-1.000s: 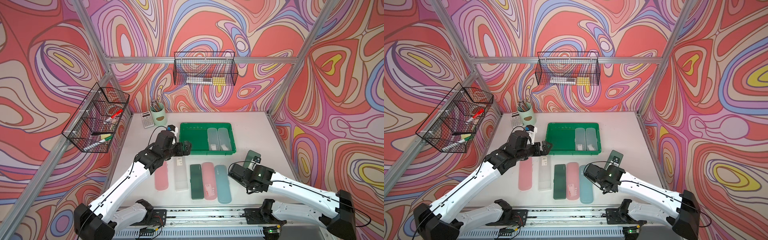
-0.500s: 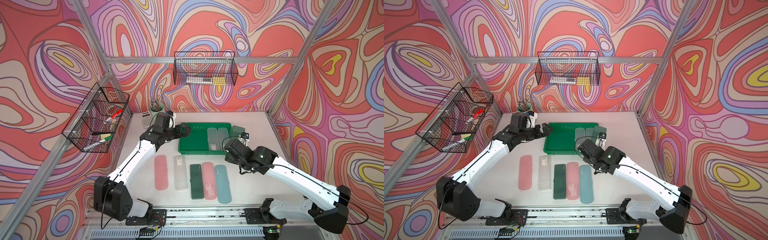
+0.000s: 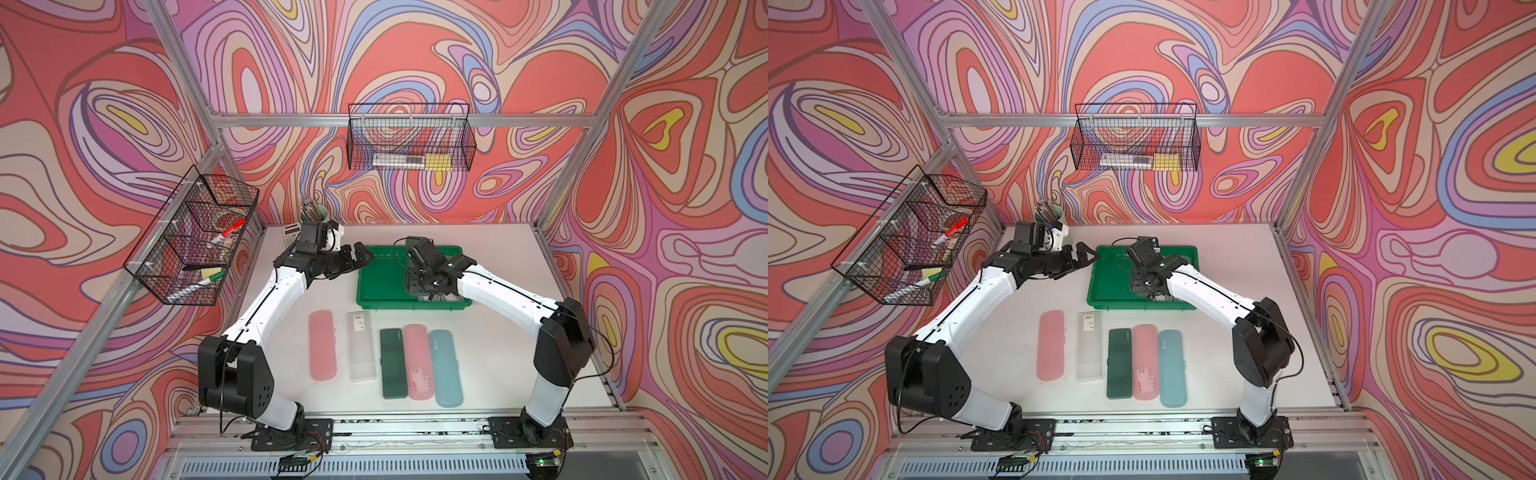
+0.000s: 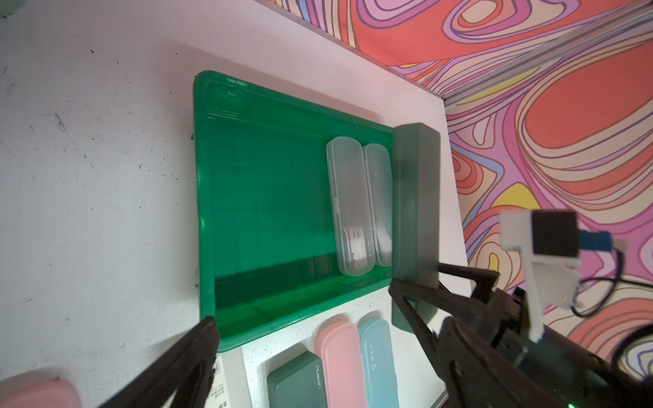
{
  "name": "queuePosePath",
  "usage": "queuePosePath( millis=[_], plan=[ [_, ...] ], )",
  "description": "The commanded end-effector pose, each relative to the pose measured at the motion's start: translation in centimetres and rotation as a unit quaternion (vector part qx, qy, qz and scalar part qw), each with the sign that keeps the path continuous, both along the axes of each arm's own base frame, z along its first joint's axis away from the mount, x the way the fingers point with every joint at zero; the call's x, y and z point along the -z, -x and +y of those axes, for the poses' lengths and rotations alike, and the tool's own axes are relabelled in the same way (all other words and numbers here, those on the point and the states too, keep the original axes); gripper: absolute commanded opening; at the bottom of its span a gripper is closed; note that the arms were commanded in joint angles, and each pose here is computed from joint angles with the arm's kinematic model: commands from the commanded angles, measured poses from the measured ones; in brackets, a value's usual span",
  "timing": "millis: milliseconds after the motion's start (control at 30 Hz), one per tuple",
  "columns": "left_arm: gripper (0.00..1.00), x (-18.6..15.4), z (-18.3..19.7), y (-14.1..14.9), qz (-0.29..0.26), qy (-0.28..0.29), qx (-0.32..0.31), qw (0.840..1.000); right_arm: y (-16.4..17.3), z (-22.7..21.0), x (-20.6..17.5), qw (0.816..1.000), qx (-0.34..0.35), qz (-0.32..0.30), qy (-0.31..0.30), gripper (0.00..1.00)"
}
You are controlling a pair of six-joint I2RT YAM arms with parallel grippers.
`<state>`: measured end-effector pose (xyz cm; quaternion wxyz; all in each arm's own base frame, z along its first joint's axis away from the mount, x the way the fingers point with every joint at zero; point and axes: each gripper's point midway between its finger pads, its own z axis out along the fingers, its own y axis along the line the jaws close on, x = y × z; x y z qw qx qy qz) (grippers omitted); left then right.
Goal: Put the pencil case into the storage box
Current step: Place the pencil case at the storage box.
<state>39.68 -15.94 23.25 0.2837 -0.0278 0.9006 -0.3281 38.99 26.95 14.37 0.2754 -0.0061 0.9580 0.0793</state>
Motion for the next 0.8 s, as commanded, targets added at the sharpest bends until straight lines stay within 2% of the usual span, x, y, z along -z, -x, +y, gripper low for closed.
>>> queuePosePath(
  millis=[0,200,367,767],
  plan=[
    [0.99,0.3,1.1,0.5,0.004,-0.047,0.023,0.999,-2.2,1.9,0.0,0.999,-0.001,-0.019,-0.028,0.56],
    [0.99,-0.2,1.7,0.3,-0.004,-0.019,0.014,1.0,-3.3,2.0,3.1,0.999,0.034,-0.006,-0.018,0.55],
    [0.99,-0.4,1.5,0.4,0.001,-0.002,0.024,1.0,-3.9,2.7,4.8,0.999,0.034,0.002,-0.019,0.54],
    [0.99,0.3,1.8,0.4,0.011,-0.007,0.022,1.0,-4.6,3.9,8.3,0.999,0.029,0.035,-0.011,0.54]
  ],
)
